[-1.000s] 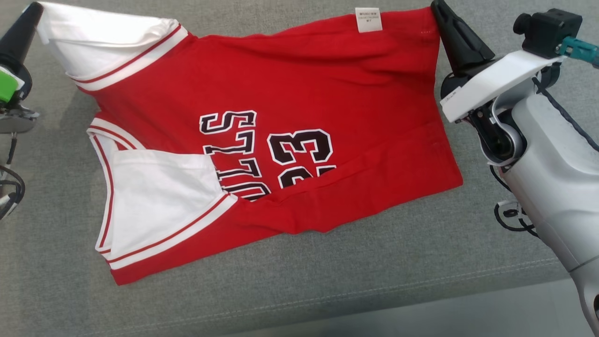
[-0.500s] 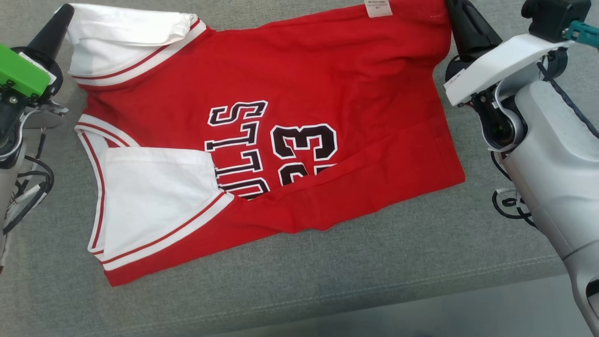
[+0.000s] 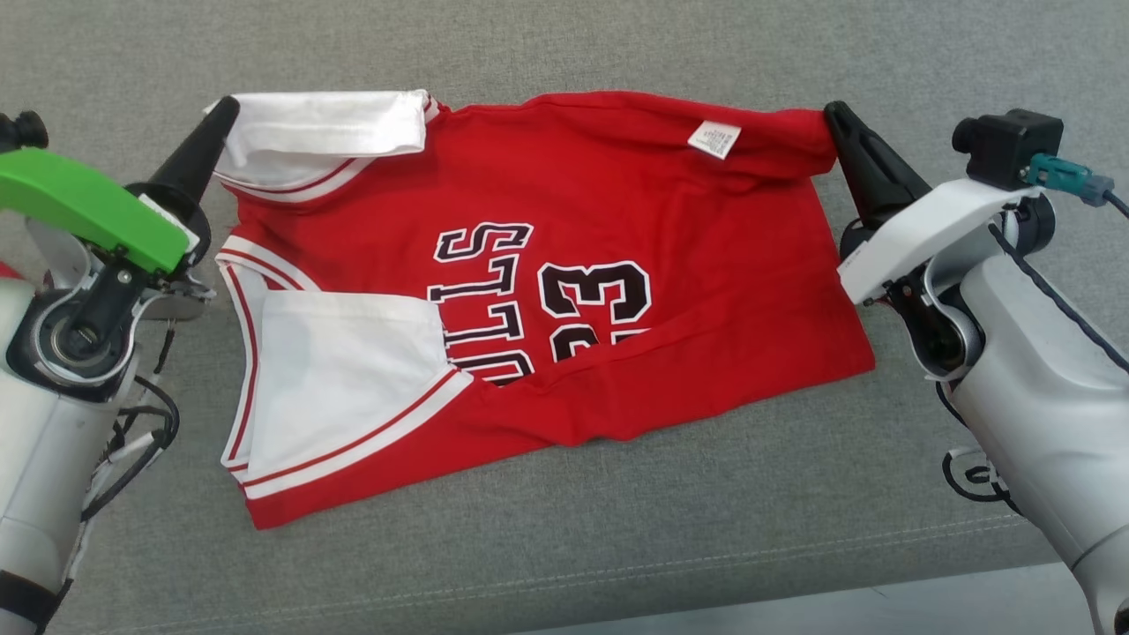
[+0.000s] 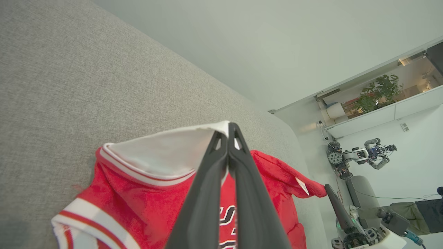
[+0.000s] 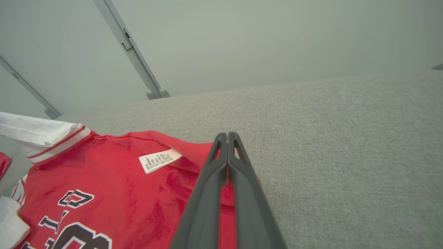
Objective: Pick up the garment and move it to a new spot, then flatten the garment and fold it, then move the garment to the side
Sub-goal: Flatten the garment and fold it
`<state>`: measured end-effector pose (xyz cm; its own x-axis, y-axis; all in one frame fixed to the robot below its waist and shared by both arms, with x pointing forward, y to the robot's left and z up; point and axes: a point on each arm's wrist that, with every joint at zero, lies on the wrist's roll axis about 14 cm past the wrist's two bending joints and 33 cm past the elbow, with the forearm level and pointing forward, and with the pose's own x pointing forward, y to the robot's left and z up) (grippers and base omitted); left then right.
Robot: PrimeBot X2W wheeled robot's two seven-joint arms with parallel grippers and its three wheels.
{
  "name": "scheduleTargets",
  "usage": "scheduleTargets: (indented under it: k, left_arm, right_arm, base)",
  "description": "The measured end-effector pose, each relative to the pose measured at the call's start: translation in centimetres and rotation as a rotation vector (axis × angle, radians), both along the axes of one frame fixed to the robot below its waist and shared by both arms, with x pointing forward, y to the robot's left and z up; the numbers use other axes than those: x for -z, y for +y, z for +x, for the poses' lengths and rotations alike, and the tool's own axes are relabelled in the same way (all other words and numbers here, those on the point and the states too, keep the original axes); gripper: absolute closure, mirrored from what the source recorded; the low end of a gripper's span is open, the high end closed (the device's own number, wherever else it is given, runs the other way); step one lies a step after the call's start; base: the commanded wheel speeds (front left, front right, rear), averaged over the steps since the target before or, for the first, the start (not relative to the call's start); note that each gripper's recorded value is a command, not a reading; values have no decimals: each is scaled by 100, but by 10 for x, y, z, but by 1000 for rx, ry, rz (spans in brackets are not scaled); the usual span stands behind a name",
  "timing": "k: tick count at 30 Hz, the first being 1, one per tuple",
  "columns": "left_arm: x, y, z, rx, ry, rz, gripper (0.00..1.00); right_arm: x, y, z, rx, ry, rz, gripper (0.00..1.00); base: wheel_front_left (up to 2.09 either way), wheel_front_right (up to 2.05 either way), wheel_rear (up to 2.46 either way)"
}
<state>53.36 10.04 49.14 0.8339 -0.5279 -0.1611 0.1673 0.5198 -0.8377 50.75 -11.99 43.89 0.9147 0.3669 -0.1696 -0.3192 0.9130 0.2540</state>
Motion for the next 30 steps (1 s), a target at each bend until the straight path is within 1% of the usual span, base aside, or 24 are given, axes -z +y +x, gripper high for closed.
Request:
scheduleTargets:
  k: [6,14,18,25,30]
  left_arm:
    - [-1,3,-21,-14,5,-24,100]
    - [2,15,-54,-62,23,-70,100]
    - [7,20,-71,-76,37,-73,100]
    - [14,39,-91,-121,51,-64,100]
    - [13,36,-103,-124,50,-87,100]
  right_arm:
    - [6,-5,-14,3,23,-9,100]
    - [10,-6,-31,18,52,21,100]
    - [7,-14,-34,51,51,48,100]
    - [4,-12,-41,50,49,68,100]
    - [-1,-12,-43,52,37,87,100]
  base:
    - [0,0,0]
    - [0,0,0]
    - [0,0,0]
    - [0,0,0]
    - [0,0,0]
